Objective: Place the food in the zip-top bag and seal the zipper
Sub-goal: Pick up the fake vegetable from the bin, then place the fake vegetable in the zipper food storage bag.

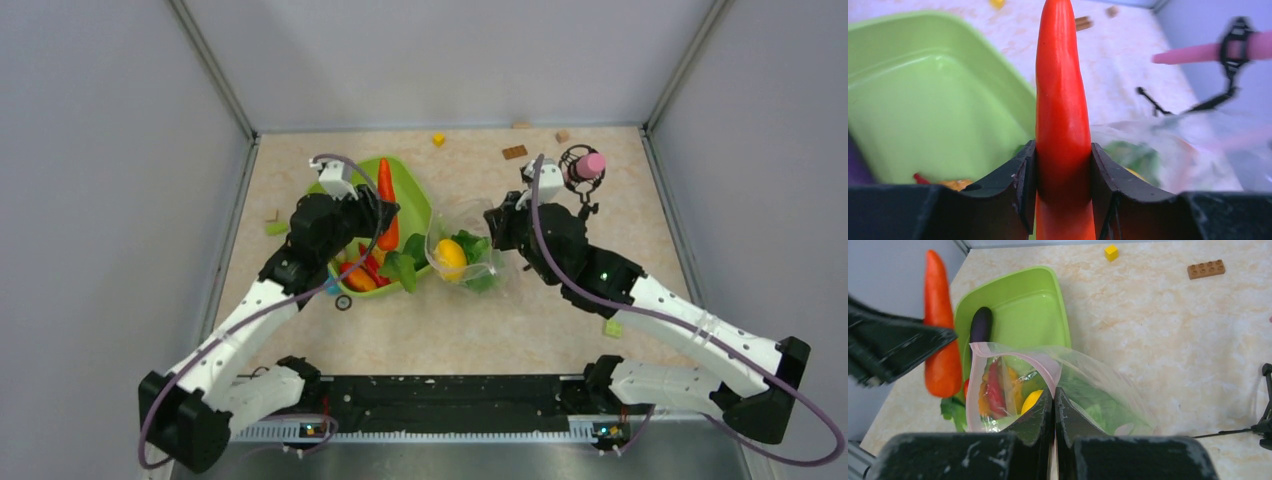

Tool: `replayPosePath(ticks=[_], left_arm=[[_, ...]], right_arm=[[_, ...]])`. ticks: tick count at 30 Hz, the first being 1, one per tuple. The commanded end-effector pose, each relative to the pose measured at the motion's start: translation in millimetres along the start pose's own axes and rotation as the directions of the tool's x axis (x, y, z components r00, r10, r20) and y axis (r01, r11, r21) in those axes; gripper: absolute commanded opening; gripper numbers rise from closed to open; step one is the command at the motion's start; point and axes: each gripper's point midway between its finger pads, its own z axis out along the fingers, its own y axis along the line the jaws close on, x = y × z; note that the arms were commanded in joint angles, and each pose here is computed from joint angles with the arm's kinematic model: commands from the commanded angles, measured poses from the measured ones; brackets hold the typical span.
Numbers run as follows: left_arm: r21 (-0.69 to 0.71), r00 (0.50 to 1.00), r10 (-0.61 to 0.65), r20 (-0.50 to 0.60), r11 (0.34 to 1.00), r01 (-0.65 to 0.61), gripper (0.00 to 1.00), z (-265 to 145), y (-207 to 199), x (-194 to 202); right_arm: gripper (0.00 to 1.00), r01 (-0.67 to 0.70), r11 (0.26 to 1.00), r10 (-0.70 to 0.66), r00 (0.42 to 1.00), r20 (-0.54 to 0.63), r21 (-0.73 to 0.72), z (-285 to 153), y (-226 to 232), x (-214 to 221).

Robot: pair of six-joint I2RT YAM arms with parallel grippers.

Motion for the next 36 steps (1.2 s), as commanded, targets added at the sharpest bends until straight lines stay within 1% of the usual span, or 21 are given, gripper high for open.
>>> replayPosePath(ticks=[1,4,9,11,12,14,16,18,22,24,28,31,33,36], left_arm=[[0.205,0.951,0.065,0.302,0.97,-0.132,0.0,-49.6,-55.2,-46.1],[0.288,0.923,0.1,0.372,0.933,-0.217,0.0,-80.7,-79.3,-48.8],[0.395,0.895,0.133,0.425,0.863,-0.315,0.0,-108.3,-111.4,-49.6],[0.445,0.882,0.129,0.454,0.825,-0.349,0.0,-118.4,-124.5,-52.7],[0.481,0.875,0.129,0.466,0.793,-0.373,0.0,-124.0,-132.9,-52.3],[0.561,0.856,0.123,0.502,0.707,-0.43,0.0,-140.3,-153.6,-52.6],[0.608,0.835,0.113,0.539,0.634,-0.478,0.0,-154.9,-169.7,-54.9],[0.627,0.812,0.094,0.576,0.586,-0.513,0.0,-164.1,-181.1,-59.3],[0.626,0.777,0.077,0.625,0.546,-0.557,0.0,-166.3,-192.3,-66.8],[0.637,0.772,0.069,0.631,0.522,-0.567,0.0,-163.9,-197.4,-65.9],[0.67,0.759,0.034,0.65,0.445,-0.594,0.0,-168.4,-210.5,-62.8],[0.696,0.765,0.015,0.644,0.405,-0.593,0.0,-167.4,-218.0,-57.6],[0.702,0.765,0.005,0.644,0.392,-0.594,0.0,-164.7,-220.9,-52.4],[0.689,0.755,0.0,0.656,0.41,-0.598,0.0,-154.9,-219.2,-46.5]], right_arm=[[0.0,-0.092,0.996,0.092,0.995,-0.038,-0.019,4.4,2.8,5.7],[0.0,-0.113,0.992,0.109,0.992,-0.063,-0.053,4.9,9.7,10.6],[0.0,-0.139,0.985,0.128,0.986,-0.105,-0.099,4.6,19.8,18.4],[0.0,-0.149,0.982,0.135,0.984,-0.118,-0.115,3.7,23.1,20.5],[0.0,-0.153,0.981,0.138,0.983,-0.121,-0.121,3.3,24.4,20.7],[0.0,-0.163,0.978,0.146,0.98,-0.132,-0.133,2.8,27.4,22.5],[0.0,-0.174,0.974,0.153,0.978,-0.138,-0.149,1.6,30.9,22.5],[0.0,-0.185,0.97,0.163,0.976,-0.144,-0.158,1.3,33.3,22.8],[0.0,-0.231,0.96,0.208,0.967,-0.149,-0.158,0.3,35.5,22.3],[0.0,-0.251,0.955,0.228,0.963,-0.145,-0.16,-0.9,36.3,19.4],[0.0,-0.279,0.945,0.257,0.956,-0.14,-0.171,-5.0,37.9,14.5],[0.0,-0.302,0.937,0.282,0.95,-0.131,-0.175,-8.0,37.0,10.7],[0.0,-0.317,0.929,0.297,0.946,-0.129,-0.189,-11.5,38.5,8.9],[0.0,-0.345,0.911,0.324,0.938,-0.126,-0.226,-18.6,43.0,3.2]])
